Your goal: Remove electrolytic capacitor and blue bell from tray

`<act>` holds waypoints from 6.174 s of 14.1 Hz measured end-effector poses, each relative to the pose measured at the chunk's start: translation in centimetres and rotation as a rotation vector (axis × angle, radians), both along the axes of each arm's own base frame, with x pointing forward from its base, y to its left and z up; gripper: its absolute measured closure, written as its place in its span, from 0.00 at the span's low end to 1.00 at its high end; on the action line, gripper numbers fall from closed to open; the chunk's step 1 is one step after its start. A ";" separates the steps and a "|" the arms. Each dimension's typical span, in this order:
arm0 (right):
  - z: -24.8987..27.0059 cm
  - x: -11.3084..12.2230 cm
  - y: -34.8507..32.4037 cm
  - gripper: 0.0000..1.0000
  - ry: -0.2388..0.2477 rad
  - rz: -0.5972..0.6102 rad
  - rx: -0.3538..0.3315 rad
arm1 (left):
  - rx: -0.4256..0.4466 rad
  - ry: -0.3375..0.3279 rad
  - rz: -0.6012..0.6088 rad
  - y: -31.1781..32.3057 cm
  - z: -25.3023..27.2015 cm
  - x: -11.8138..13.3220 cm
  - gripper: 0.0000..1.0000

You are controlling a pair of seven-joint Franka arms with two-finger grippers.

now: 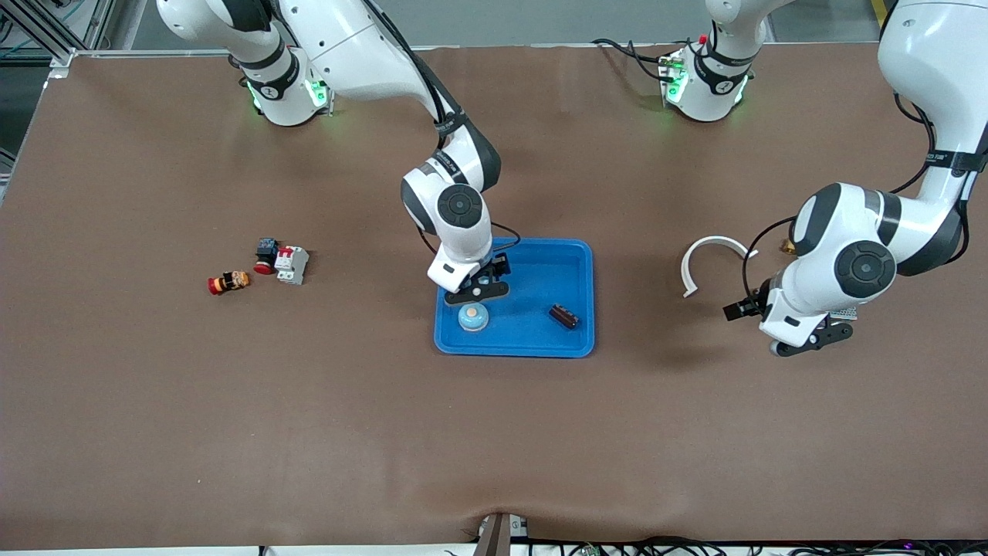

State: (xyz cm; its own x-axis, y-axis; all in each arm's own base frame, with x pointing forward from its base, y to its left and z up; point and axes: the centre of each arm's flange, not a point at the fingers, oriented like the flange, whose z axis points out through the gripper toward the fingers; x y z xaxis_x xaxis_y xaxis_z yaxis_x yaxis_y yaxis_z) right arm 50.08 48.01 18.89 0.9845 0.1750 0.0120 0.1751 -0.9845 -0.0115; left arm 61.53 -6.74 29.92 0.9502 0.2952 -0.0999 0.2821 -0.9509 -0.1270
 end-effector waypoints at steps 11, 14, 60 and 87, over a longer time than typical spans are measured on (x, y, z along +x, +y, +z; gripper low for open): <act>-0.5 -0.4 0.4 0.00 -0.003 0.009 -0.001 | -0.036 -0.051 0.384 -16.0 0.0 0.7 0.00; -0.5 -0.4 0.4 0.04 -0.003 0.009 -0.001 | -0.066 -0.063 0.482 -19.8 -0.9 0.5 0.04; 8.8 18.0 -42.6 0.30 0.093 0.680 0.045 | -0.031 -0.111 0.233 -22.7 1.2 2.1 0.67; 0.2 18.6 -48.5 0.30 0.058 0.796 -0.002 | 0.020 0.079 0.358 0.8 -11.1 -4.3 0.67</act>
State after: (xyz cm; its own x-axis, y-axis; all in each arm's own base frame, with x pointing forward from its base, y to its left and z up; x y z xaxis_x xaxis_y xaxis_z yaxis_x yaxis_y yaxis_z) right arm 68.65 -0.54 19.06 0.5625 0.8260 -0.0366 0.8250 -0.5636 -0.0403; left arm 57.21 -5.93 18.86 0.7761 0.6101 -0.1593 0.5849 -0.7910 -0.1796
